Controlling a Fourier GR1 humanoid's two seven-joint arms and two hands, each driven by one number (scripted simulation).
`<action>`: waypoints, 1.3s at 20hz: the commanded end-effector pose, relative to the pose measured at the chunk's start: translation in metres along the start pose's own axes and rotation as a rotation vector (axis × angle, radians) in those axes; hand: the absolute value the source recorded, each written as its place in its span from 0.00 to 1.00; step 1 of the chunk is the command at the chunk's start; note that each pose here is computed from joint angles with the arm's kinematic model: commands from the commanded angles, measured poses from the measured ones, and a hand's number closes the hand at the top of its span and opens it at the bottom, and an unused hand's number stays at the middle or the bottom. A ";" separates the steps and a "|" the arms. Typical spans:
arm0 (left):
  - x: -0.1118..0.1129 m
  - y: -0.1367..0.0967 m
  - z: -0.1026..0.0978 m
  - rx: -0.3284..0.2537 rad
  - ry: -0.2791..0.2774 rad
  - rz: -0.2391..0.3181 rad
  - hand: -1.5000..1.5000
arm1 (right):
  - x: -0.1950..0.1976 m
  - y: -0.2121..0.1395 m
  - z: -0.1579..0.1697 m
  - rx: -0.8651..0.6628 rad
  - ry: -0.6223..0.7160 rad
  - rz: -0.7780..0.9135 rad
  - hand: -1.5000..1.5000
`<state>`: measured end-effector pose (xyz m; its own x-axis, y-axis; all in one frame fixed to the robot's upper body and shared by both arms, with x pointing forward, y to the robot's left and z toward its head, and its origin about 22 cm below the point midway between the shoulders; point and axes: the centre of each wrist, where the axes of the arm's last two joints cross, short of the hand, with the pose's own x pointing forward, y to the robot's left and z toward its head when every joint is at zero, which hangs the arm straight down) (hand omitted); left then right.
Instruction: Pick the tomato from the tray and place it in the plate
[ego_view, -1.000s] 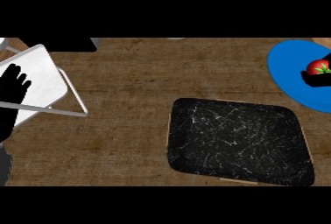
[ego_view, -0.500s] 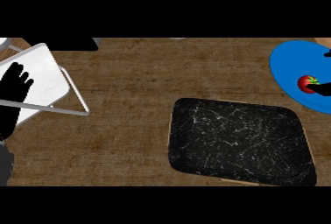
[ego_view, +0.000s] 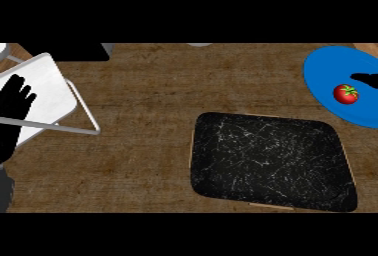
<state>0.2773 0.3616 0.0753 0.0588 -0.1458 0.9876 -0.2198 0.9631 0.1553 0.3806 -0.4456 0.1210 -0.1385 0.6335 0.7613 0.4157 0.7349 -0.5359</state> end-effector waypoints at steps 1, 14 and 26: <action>-0.028 -0.060 0.005 -0.187 0.083 -0.020 0.50 | 0.002 -0.004 -0.006 -0.034 0.058 -0.181 0.00; -0.031 -0.059 0.012 -0.163 0.075 0.003 0.50 | -0.039 -0.070 0.025 0.057 0.116 -0.393 0.00; -0.019 -0.068 0.003 -0.184 0.056 -0.026 0.50 | -0.068 -0.093 0.059 0.038 0.116 -0.337 0.00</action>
<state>0.2788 0.3587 0.0773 0.0531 -0.1577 0.9861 -0.2263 0.9599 0.1656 0.3107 -0.5361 0.1080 -0.1555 0.3038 0.9399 0.3265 0.9139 -0.2414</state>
